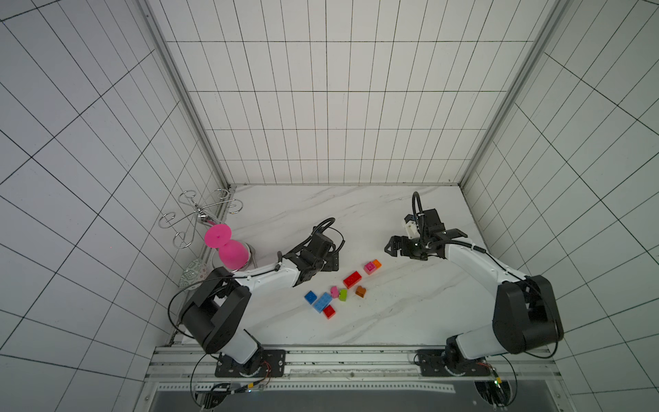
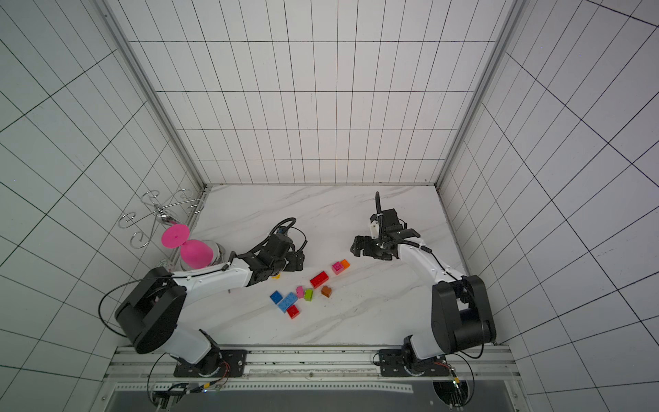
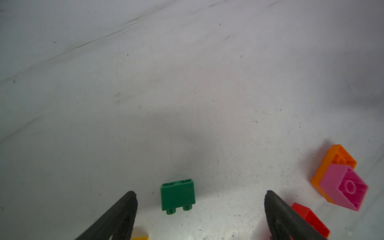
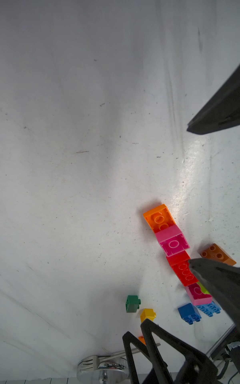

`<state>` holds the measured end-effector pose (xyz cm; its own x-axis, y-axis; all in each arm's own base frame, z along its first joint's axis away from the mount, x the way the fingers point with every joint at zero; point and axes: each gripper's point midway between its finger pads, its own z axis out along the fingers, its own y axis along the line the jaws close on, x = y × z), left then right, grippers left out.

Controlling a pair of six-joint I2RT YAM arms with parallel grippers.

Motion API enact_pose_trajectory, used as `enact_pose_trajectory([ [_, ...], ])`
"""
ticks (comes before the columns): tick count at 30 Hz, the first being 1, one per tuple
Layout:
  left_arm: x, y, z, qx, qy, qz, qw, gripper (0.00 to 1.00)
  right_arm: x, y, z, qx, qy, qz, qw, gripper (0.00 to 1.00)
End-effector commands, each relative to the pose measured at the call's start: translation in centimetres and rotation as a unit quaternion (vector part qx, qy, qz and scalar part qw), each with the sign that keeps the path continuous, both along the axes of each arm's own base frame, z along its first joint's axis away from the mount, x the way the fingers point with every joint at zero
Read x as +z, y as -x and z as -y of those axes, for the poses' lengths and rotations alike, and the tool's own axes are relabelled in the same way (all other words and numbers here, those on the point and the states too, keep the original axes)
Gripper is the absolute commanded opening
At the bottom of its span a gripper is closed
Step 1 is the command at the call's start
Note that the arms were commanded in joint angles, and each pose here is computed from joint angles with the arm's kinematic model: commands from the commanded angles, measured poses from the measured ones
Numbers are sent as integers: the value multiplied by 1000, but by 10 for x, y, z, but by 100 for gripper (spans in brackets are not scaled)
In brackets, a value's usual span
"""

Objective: Assemble the letter p with lego
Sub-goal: Pick up the lego brick from the center of the board.

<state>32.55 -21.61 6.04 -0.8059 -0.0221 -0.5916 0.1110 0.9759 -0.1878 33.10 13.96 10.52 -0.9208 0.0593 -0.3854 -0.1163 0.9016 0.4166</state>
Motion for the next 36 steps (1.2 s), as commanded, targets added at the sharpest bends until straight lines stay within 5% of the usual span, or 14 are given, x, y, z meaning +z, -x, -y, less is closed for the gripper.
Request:
enact_pose_trajectory([
  [1, -5, -6, -5, 21, -21, -6, 1000, 88, -1, 8, -1, -2, -19, -7, 1000, 97],
  [25, -40, -3, -7, 22, -59, -29, 998, 39, -15, 7, -3, 1, -20, -29, 999, 98],
  [30, -42, 0, -5, 14, -68, -27, 997, 36, -16, 7, -2, -3, -18, -30, 999, 98],
  [36, -45, 4, -4, 10, -77, -29, 997, 47, -16, 7, 1, -16, -16, -28, 999, 99],
])
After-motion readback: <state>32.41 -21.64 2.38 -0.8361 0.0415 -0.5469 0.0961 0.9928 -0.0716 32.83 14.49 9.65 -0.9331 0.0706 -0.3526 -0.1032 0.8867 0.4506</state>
